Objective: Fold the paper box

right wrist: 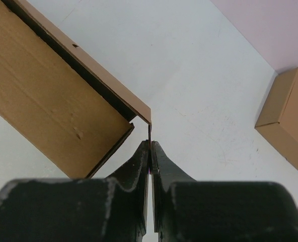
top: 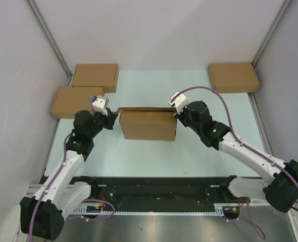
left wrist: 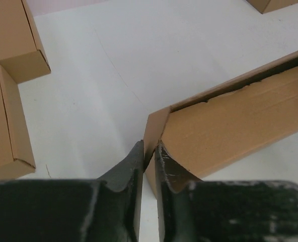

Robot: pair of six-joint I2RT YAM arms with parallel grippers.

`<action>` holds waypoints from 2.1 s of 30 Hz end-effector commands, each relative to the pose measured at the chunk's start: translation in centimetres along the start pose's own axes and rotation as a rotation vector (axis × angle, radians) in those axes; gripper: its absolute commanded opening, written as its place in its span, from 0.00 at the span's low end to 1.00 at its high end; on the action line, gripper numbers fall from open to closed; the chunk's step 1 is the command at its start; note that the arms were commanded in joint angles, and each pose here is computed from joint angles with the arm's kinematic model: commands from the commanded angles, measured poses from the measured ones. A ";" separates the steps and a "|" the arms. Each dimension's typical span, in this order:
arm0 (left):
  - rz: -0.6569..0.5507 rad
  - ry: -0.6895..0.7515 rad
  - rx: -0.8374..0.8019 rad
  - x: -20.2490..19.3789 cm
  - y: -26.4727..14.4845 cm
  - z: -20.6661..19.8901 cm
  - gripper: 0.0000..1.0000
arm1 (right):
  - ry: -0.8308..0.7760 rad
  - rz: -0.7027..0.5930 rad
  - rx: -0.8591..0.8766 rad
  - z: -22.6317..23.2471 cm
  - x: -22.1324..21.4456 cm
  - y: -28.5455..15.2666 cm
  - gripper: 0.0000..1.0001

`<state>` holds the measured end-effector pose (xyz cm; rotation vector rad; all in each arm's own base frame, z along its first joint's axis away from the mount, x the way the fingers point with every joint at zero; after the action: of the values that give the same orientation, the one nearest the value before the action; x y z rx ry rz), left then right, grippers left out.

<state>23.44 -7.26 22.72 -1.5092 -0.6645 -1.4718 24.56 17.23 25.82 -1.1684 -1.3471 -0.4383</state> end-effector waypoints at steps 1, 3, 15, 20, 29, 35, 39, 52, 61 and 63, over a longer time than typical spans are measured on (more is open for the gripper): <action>-0.114 0.026 -0.018 3.3 0.3 -0.2 0.09 | 0.026 -0.077 -0.012 -0.1 2.4 -0.7 0.05; -0.117 0.029 -0.022 3.4 0.4 -0.4 0.04 | 0.025 -0.076 -0.014 0.0 2.3 -0.7 0.05; -0.136 0.001 -0.056 4.8 0.8 -1.5 0.00 | 0.054 -0.034 0.007 0.9 3.6 -0.7 0.05; -0.107 -0.023 -0.068 4.7 1.3 -1.5 0.00 | 0.095 0.009 0.018 1.1 4.5 0.1 0.06; -0.041 -0.040 -0.060 4.7 2.6 -1.3 0.00 | 0.232 0.058 0.033 1.2 4.9 1.7 0.01; 0.005 -0.034 -0.056 4.8 4.0 -1.5 0.00 | 0.328 0.082 0.029 1.3 5.4 2.8 0.00; 0.019 -0.026 -0.059 4.9 4.7 -1.8 0.00 | 0.387 0.104 0.041 1.2 6.1 3.2 0.00; 0.052 0.003 -0.055 4.4 5.8 -2.2 0.00 | 0.585 0.169 0.086 0.3 7.5 4.7 0.00; 0.069 0.007 -0.056 4.0 6.2 -2.3 0.00 | 0.679 0.174 0.143 0.1 8.7 5.0 0.00; 0.070 0.011 -0.056 4.0 6.3 -2.4 0.00 | 0.696 0.183 0.150 0.2 8.7 5.0 0.00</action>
<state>28.68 -10.58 24.29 -1.4512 -0.6465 -1.3454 30.88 19.76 28.56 -1.1164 -0.6462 -0.5691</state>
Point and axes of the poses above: each gripper's point midway between its finger pads, its own y axis out along the fingers, its own z axis along the line the jaws close on, x = y × z, the point moved 9 cm from there along -y, back along the fingers, and after that the axes turned 12 degrees about y, right-handed, at the moved point
